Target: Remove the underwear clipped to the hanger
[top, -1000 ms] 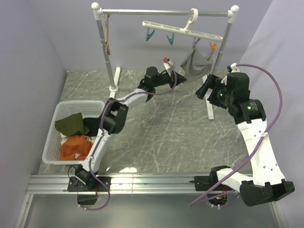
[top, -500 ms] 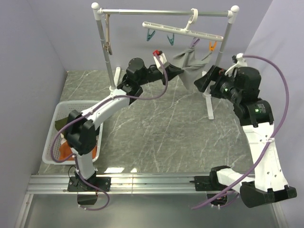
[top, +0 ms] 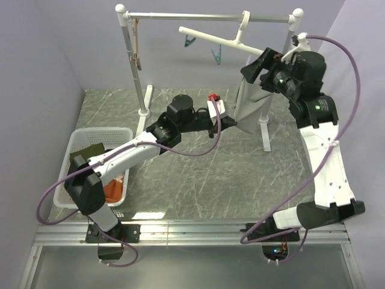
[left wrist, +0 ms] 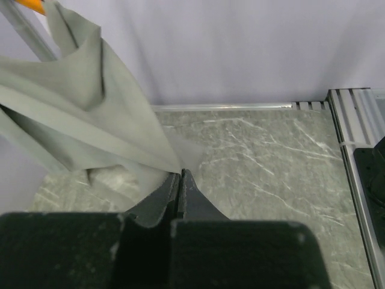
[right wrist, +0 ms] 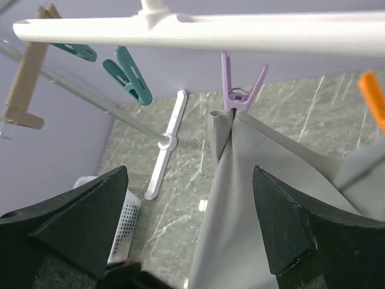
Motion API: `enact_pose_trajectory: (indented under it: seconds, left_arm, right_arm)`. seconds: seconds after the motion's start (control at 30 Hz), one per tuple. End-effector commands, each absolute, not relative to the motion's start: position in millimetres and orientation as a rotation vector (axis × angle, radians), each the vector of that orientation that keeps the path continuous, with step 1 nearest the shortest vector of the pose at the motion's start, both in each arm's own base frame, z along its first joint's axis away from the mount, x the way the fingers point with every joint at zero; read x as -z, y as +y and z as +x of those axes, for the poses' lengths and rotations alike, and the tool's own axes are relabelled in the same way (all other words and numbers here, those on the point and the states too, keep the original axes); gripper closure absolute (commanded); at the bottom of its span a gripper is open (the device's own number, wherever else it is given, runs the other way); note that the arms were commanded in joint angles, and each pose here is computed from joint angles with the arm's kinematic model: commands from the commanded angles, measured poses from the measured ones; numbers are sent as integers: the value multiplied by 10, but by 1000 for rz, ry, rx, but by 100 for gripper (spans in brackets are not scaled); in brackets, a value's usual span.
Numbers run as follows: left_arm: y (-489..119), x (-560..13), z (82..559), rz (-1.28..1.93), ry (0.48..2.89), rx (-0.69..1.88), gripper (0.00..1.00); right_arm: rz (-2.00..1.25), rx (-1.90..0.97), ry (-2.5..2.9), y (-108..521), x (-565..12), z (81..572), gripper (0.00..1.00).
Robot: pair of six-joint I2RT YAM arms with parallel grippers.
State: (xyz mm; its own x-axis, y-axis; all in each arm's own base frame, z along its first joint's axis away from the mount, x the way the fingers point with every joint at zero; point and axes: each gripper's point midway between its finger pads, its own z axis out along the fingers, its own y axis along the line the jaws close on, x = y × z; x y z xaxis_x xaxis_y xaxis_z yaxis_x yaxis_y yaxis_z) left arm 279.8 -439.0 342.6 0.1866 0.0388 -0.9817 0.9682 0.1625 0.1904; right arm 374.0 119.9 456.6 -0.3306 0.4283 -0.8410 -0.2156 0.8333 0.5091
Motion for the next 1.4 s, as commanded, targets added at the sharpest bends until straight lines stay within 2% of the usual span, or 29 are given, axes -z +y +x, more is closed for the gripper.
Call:
enact_pose_trajectory:
  seconds: [0.0, 0.4, 1.03, 1.2, 1.23, 1.33, 1.37]
  left_arm:
    - [-4264, -3836, 2650, 1167, 1066, 890, 100]
    - [-4437, -3875, 2431, 1208, 1044, 897, 100]
    - [-4528, -4019, 2338, 1226, 995, 888, 100]
    - [-4536, -3985, 2327, 1229, 1001, 891, 100]
    - [-4536, -3996, 2321, 1228, 998, 890, 100]
    - [-4524, -4015, 2322, 1223, 995, 886, 100]
    - [-4519, -4023, 2326, 1221, 993, 881, 100]
  right_arm:
    - [170, -648, 1732, 1275, -4778, 3810, 9]
    - [345, -381, 1708, 1064, -4768, 4098, 9]
    - [400, -396, 1756, 1137, -4700, 4328, 17]
    - [403, -431, 1789, 1222, -4604, 4509, 32]
    - [404, -443, 1788, 1237, -4624, 4522, 40]
    - [405, -466, 1799, 1290, -4587, 4584, 53]
    - [409, -472, 1804, 1301, -4570, 4595, 61]
